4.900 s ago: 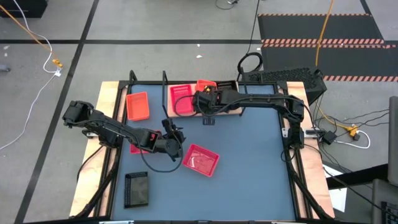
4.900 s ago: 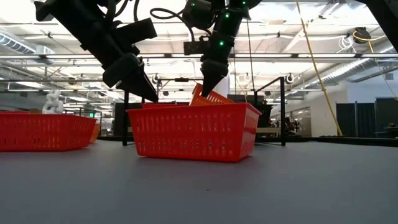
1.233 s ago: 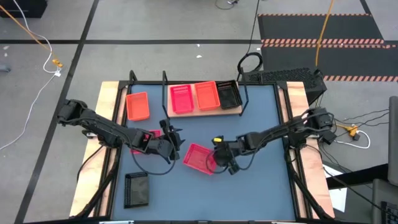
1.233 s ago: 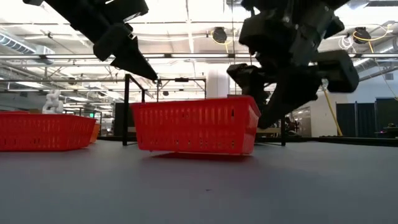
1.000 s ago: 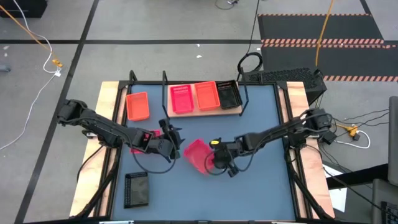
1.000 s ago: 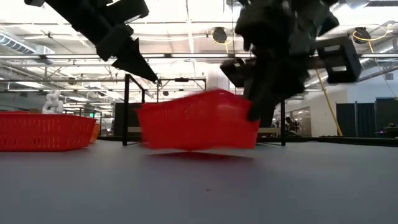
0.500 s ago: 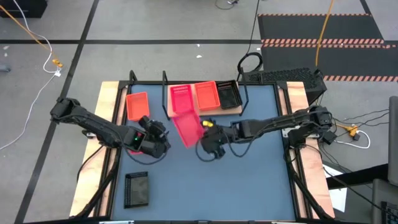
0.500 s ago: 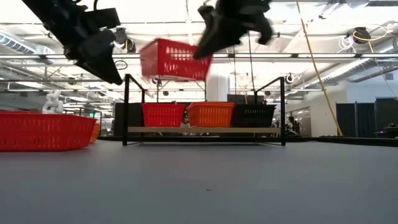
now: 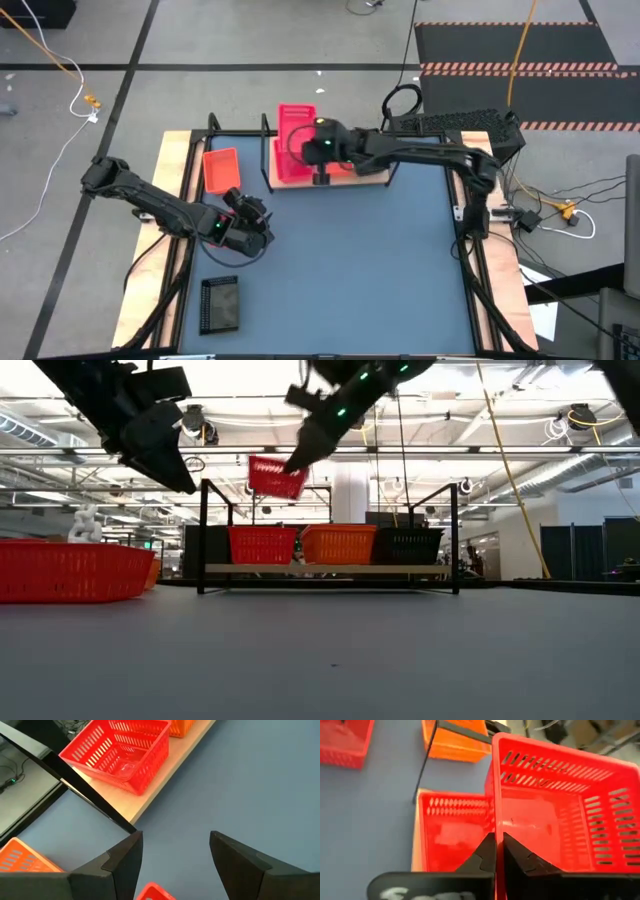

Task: Stack baskets on shelf by color
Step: Stack the right red basket on top of the red basket on the shelf

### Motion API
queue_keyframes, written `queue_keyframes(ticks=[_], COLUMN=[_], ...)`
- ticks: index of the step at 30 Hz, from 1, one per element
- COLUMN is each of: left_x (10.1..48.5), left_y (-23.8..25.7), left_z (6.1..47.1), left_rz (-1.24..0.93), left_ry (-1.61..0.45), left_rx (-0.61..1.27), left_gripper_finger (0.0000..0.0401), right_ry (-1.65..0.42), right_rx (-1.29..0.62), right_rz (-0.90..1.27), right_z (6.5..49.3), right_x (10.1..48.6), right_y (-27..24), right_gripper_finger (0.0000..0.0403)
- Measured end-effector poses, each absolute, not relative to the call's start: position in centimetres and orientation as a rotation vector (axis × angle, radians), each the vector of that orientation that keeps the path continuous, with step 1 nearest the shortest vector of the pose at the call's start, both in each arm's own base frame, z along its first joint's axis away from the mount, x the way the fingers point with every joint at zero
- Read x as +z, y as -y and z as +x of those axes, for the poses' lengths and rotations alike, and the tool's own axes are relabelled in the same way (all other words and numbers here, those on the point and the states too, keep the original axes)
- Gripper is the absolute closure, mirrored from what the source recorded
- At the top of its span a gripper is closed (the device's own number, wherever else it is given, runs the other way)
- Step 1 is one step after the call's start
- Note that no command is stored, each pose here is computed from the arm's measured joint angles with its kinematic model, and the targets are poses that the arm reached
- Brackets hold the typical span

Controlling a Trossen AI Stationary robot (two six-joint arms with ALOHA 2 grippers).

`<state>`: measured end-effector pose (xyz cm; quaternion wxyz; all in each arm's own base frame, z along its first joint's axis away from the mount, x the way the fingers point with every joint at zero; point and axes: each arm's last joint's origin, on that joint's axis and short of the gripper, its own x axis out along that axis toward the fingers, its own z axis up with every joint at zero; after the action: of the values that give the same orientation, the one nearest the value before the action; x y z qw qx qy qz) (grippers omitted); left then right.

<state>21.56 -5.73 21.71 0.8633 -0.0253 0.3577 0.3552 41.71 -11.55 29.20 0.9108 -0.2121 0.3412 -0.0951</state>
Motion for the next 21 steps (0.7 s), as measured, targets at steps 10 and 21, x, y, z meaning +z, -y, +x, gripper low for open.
queue_keyframes(ticks=[10, 21], left_x=[21.7, 21.5], left_y=[5.7, 6.1], left_z=[21.4, 20.9], left_rz=[-0.035, -0.058], left_ry=[-0.755, -0.761], left_rx=[0.759, 0.771], left_gripper_finger=[0.0169, 0.0169], right_ry=[-0.823, -0.831], right_rx=[-0.133, -0.097], right_rz=[-0.436, -0.404], right_z=[43.9, 43.8], right_x=[25.2, 24.4], right_y=[11.8, 11.5], right_gripper_finger=[0.0401, 0.0400])
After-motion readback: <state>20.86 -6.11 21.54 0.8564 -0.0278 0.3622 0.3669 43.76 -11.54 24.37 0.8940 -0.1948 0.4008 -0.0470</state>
